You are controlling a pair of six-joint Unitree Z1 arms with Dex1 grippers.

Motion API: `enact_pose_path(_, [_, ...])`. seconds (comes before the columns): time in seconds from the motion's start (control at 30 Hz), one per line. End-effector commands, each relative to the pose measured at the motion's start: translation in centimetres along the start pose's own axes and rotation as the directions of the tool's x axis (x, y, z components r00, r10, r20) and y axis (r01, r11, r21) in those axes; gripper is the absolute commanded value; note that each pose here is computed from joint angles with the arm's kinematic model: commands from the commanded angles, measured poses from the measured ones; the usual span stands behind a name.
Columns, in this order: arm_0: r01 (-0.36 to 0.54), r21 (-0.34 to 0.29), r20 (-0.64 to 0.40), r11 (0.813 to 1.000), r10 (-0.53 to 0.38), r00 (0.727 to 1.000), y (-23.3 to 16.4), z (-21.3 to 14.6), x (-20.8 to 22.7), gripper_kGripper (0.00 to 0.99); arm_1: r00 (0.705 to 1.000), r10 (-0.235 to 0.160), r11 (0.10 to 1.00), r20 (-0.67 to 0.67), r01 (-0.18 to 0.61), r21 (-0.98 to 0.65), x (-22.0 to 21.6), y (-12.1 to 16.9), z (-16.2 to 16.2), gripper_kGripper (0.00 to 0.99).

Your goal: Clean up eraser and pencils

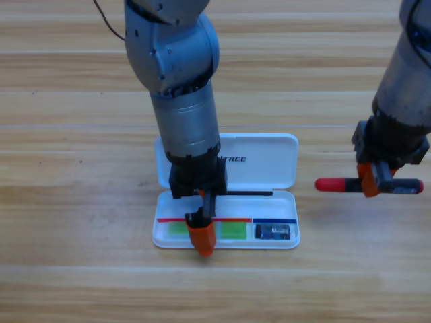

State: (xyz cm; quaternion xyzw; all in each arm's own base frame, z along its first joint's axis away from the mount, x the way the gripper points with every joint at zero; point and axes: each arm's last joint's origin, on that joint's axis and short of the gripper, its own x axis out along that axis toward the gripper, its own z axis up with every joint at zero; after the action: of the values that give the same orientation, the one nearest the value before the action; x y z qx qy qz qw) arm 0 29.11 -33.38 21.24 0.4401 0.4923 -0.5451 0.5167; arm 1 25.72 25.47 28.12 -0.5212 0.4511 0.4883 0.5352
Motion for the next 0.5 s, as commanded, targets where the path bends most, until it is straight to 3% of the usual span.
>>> enact_pose_path(0.03, [-0.013, 0.015, 0.013, 1.000, 0.013, 1.000, -2.0, -0.2, -2.9, 0.990, 1.000, 0.028, 0.996, 0.003, -0.028, -0.086, 0.9, 1.7, 3.8, 0.000])
enact_pose_path(0.33, [-0.156, 0.013, 0.177, 0.988, 0.151, 0.973, -8.2, -5.1, -18.1, 0.990, 0.999, 0.038, 0.993, -0.002, -0.039, -0.114, 4.1, 0.5, 8.8, 0.000])
enact_pose_path(0.5, [-0.246, -0.113, 0.239, 0.963, 0.266, 0.934, -8.5, -10.9, -23.0, 0.990, 0.999, 0.041, 0.991, -0.002, -0.040, -0.124, 6.1, -0.2, 11.7, 0.000])
